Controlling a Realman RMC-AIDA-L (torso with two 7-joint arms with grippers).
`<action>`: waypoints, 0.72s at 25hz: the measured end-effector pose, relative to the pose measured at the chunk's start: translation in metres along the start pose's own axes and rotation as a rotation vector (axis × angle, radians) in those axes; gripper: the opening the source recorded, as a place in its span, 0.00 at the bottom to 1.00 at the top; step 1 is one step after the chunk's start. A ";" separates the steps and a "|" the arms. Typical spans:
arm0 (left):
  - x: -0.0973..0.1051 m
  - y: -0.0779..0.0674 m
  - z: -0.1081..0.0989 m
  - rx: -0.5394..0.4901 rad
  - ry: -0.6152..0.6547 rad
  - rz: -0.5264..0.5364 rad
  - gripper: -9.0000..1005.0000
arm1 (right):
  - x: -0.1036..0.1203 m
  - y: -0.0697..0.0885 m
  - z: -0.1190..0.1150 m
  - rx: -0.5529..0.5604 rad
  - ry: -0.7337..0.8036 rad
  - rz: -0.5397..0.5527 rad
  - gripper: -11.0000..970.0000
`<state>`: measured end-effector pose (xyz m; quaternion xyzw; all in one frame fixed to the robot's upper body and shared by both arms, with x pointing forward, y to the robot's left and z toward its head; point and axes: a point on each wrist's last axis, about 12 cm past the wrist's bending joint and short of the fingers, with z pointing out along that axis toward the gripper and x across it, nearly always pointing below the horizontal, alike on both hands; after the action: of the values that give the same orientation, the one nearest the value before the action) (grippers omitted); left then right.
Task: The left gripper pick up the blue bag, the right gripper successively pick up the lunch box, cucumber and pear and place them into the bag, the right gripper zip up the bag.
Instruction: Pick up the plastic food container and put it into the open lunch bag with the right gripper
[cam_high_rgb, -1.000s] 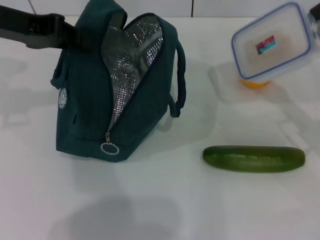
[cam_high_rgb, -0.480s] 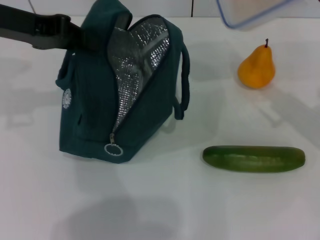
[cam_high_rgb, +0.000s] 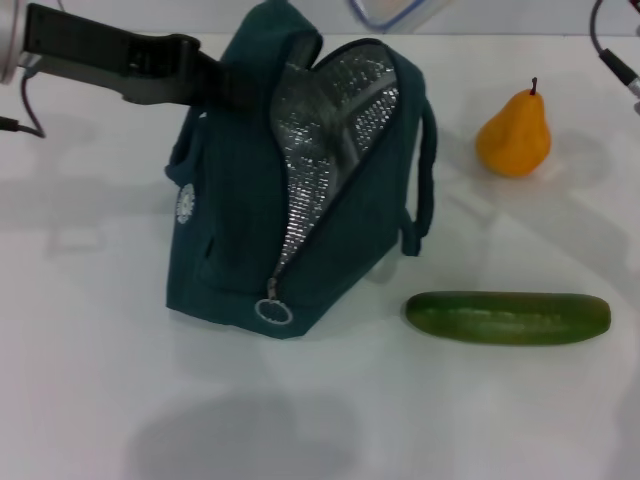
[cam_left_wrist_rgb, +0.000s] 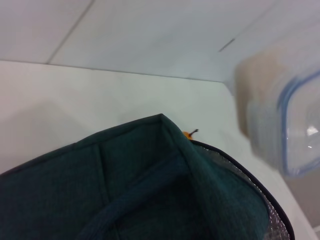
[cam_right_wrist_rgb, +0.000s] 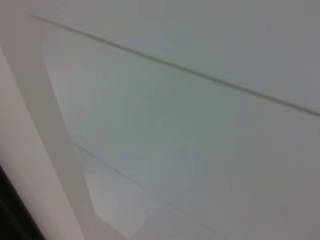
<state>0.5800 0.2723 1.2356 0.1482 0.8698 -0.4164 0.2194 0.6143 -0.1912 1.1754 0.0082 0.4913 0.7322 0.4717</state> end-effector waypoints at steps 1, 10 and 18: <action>-0.001 -0.001 0.003 0.014 0.002 0.002 0.05 | 0.001 0.000 0.002 0.001 0.011 0.002 0.11; -0.003 -0.003 0.008 0.073 -0.016 0.013 0.05 | 0.021 -0.011 0.005 0.082 0.128 0.019 0.11; -0.001 0.006 0.006 0.080 -0.041 -0.006 0.05 | 0.034 -0.022 -0.010 0.183 0.186 0.021 0.10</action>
<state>0.5854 0.2710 1.2291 0.1455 0.8483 -0.4544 0.2298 0.6055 -0.1730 1.1386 -0.0117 0.5976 0.6869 0.4135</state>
